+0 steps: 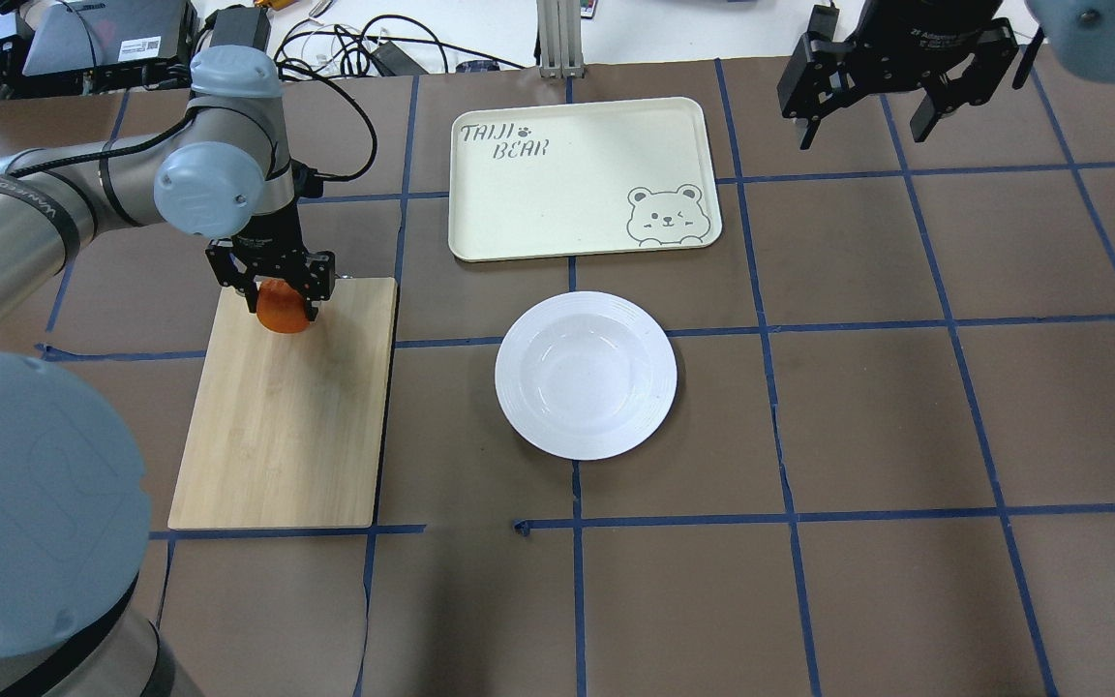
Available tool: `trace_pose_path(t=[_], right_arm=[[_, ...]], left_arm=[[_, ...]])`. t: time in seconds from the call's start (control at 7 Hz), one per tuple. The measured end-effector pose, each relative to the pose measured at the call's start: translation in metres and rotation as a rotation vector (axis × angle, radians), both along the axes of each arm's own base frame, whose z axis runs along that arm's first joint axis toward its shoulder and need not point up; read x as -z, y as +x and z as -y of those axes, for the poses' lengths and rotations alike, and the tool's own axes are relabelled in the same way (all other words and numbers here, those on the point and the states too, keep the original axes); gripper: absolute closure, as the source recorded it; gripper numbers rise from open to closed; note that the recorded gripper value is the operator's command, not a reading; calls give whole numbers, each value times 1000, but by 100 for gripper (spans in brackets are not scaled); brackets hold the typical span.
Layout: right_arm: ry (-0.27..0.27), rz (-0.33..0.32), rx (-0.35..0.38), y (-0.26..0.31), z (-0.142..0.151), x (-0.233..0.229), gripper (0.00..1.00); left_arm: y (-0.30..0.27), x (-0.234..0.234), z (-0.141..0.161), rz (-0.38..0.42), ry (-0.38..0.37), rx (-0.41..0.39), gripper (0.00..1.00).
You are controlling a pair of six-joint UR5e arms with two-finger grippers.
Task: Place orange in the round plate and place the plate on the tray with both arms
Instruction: 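Carry the orange with the left gripper over the white plate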
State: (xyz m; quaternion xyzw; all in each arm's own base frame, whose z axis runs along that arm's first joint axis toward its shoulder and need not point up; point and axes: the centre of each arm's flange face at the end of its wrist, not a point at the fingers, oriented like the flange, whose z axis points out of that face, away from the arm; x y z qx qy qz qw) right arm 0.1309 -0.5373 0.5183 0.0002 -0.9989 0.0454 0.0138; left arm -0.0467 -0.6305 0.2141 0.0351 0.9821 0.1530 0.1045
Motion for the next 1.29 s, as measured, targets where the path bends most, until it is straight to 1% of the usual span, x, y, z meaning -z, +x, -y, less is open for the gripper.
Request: trace_pose_path(t=[0.14, 0.43, 0.57, 0.71, 0.86, 1.0, 1.14, 1.29], right_arm=[[1, 0, 0, 0, 0, 0, 0], [1, -1, -1, 0, 0, 0, 0], [1, -1, -1, 0, 0, 0, 0], [1, -1, -2, 0, 0, 0, 0], [1, -2, -2, 0, 0, 0, 0], [1, -2, -4, 0, 0, 0, 0], [1, -3, -6, 0, 0, 0, 0], [1, -4, -8, 0, -1, -1, 0]], left_arm=[[-9, -14, 1, -33, -43, -13, 82], [-56, -48, -9, -187, -108, -44, 80], [-99, -62, -23, -253, -120, -48, 80], [-147, -74, -38, -295, -131, -90, 80], [-191, -76, -54, -340, -122, -155, 80], [-226, -70, -66, -390, -101, -190, 79], [-246, -60, -73, -422, -84, -188, 75], [-256, -45, -81, -438, -58, -172, 48]])
